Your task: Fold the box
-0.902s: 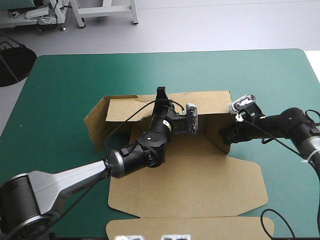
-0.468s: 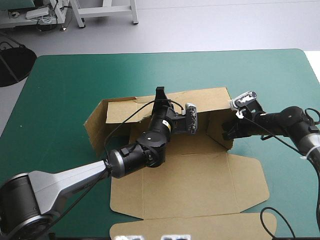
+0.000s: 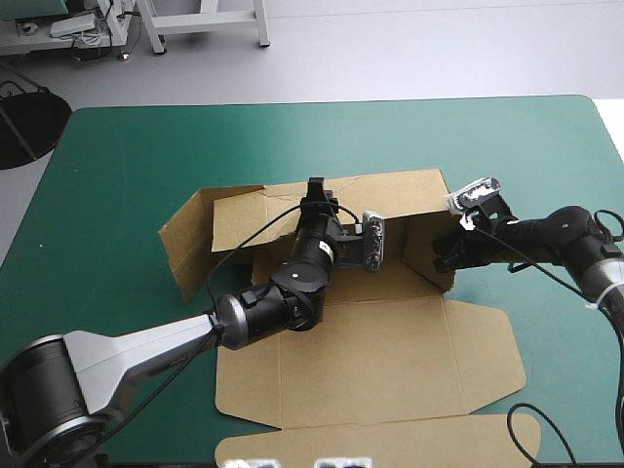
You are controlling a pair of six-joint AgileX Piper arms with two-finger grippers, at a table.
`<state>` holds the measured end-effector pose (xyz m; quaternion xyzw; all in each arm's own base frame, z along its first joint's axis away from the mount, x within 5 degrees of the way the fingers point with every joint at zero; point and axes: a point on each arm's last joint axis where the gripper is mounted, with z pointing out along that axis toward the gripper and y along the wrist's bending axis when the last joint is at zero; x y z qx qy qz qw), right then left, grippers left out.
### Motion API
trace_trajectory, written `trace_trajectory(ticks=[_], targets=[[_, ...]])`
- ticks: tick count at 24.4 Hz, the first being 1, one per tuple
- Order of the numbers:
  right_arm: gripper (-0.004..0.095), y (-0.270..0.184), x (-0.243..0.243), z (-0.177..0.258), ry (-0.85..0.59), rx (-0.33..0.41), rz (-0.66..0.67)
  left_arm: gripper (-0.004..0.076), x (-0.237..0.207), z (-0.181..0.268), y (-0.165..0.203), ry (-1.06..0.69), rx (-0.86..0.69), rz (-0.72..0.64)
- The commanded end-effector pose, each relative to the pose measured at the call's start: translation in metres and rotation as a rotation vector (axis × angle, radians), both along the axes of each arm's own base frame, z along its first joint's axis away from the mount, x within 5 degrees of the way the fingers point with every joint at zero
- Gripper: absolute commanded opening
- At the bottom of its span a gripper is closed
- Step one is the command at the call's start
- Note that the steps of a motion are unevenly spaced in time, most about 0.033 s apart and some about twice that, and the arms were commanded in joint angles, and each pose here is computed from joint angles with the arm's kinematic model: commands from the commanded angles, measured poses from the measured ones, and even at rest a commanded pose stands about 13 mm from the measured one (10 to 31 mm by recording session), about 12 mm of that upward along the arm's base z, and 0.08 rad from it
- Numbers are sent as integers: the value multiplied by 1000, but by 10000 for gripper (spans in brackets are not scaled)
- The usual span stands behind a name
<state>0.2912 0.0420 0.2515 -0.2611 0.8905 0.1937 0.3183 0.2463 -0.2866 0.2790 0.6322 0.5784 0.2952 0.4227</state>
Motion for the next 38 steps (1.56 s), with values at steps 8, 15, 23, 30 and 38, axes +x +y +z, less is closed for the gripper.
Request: trace_trajectory(ticks=[8, 15, 23, 30, 38], targets=[[4, 6, -4, 1, 44, 44, 43, 335, -25, 27, -6, -192, 68, 33], [4, 6, -4, 1, 44, 44, 43, 240, -67, 57, -15, -228, -97, -33], [4, 6, -4, 1, 46, 45, 40, 240, -97, 85, -8, -241, -225, -54], [4, 6, -4, 1, 49, 48, 36, 240, -118, 124, 15, -259, -442, -68], [4, 7, -4, 2, 65, 65, 15, 232, -114, 180, 72, -414, -657, -13]])
